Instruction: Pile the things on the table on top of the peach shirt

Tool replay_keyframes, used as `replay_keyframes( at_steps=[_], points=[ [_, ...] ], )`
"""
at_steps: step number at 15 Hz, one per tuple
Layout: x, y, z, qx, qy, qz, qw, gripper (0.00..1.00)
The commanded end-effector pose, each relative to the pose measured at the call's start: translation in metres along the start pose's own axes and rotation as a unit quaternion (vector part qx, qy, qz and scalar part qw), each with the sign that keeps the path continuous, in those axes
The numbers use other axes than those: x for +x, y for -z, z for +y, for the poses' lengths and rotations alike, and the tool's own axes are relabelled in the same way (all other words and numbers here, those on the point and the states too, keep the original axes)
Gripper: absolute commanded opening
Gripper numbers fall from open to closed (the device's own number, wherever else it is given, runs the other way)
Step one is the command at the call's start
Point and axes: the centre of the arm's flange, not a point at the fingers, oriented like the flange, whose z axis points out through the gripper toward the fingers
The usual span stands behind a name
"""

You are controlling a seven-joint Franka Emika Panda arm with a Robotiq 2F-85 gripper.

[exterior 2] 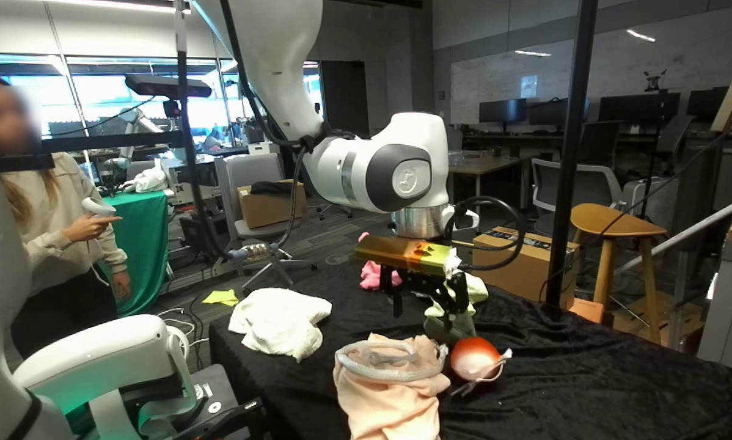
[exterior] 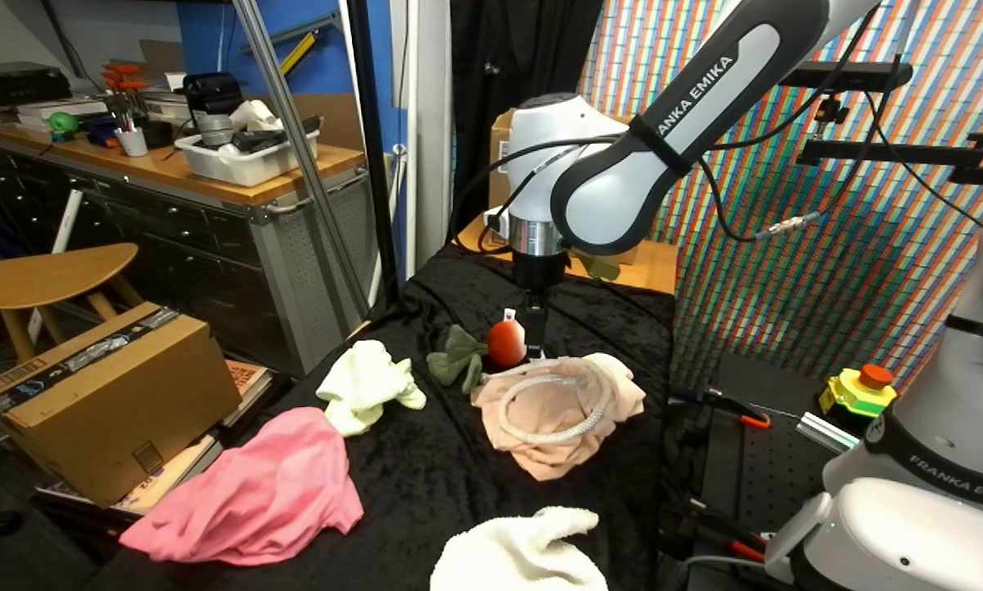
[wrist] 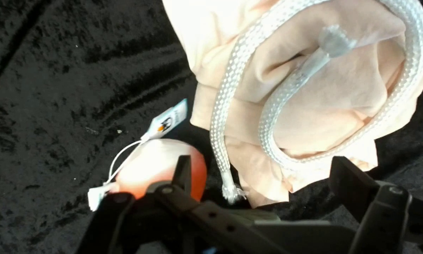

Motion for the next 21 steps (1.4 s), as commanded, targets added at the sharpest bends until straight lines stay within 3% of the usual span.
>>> replay_keyframes(
  at_steps=[1, 6, 12, 16, 21],
  points=[
    [0.004, 0.009, 0.003, -0.018, -0.004, 0.014, 0.9997, 1.00],
    [0.015, 0.018, 0.003, -0.036, 0.008, 0.032, 0.9988, 1.00],
    [0.061, 0.063, -0.015, -0.055, 0.057, 0.030, 0.9964, 1.00],
    [0.090, 0.105, -0.053, -0.073, 0.107, 0.002, 0.9915, 1.00],
    [0.120, 0.143, -0.119, -0.091, 0.161, -0.003, 0.9828, 1.00]
  ],
)
